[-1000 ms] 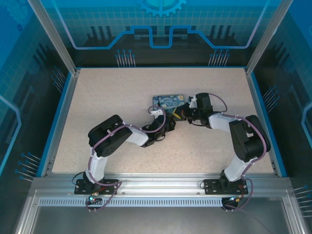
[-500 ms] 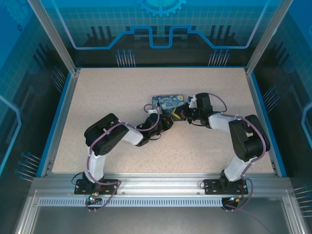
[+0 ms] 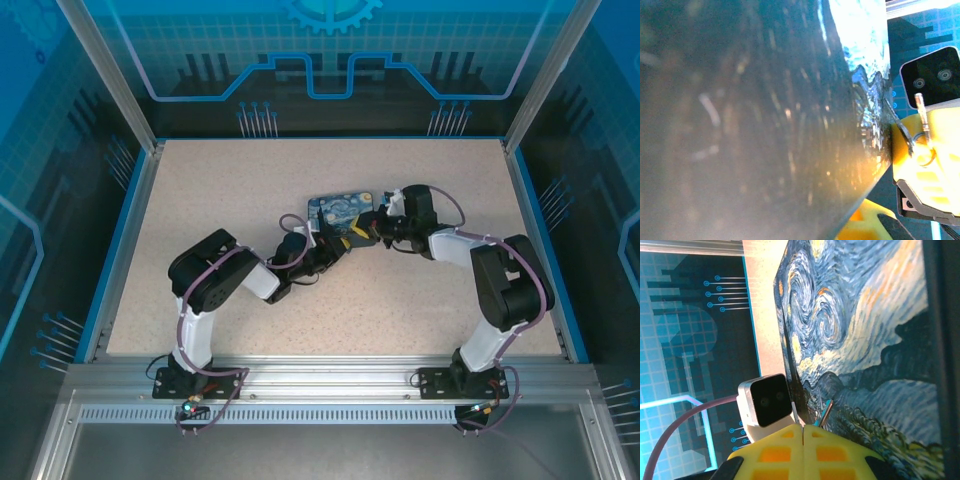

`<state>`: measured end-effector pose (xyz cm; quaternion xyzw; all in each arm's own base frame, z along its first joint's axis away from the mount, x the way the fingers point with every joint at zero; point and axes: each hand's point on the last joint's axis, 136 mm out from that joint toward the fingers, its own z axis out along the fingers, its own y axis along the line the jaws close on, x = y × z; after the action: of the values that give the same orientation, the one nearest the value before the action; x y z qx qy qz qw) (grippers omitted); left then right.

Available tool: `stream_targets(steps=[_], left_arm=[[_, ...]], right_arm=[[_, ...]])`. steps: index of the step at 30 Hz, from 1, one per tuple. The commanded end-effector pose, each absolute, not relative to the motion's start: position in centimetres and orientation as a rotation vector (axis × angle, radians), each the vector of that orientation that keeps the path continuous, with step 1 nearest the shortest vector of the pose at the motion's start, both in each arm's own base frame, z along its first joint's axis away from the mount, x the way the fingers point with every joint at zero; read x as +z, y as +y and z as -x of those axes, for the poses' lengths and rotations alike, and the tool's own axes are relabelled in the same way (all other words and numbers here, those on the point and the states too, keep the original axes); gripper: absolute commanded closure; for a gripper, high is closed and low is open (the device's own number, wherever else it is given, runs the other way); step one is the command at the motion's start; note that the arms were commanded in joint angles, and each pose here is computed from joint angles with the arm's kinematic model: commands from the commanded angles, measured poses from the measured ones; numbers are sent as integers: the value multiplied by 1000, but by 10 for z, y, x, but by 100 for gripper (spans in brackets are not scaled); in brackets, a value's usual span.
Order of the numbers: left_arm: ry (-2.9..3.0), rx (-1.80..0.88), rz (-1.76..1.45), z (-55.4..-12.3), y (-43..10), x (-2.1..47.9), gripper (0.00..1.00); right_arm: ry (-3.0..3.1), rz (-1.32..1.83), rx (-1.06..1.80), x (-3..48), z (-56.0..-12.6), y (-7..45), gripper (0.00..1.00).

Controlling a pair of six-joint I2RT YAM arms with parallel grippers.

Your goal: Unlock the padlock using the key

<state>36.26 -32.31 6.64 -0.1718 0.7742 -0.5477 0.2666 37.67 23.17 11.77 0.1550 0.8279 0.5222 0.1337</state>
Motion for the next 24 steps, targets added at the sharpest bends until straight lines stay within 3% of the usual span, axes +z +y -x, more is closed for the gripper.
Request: stream_targets(steps=[1, 8, 24], left_arm=[[2002, -1636, 452, -360, -328, 92, 100], [2051, -1624, 458, -360, -331, 92, 100], [2448, -1269, 126, -334, -328, 53, 100]], right_arm=[[2297, -397, 1536, 162, -388, 223, 100], [2281, -317, 1465, 194, -367, 211, 100], [2349, -413, 1419, 149, -381, 199, 100]])
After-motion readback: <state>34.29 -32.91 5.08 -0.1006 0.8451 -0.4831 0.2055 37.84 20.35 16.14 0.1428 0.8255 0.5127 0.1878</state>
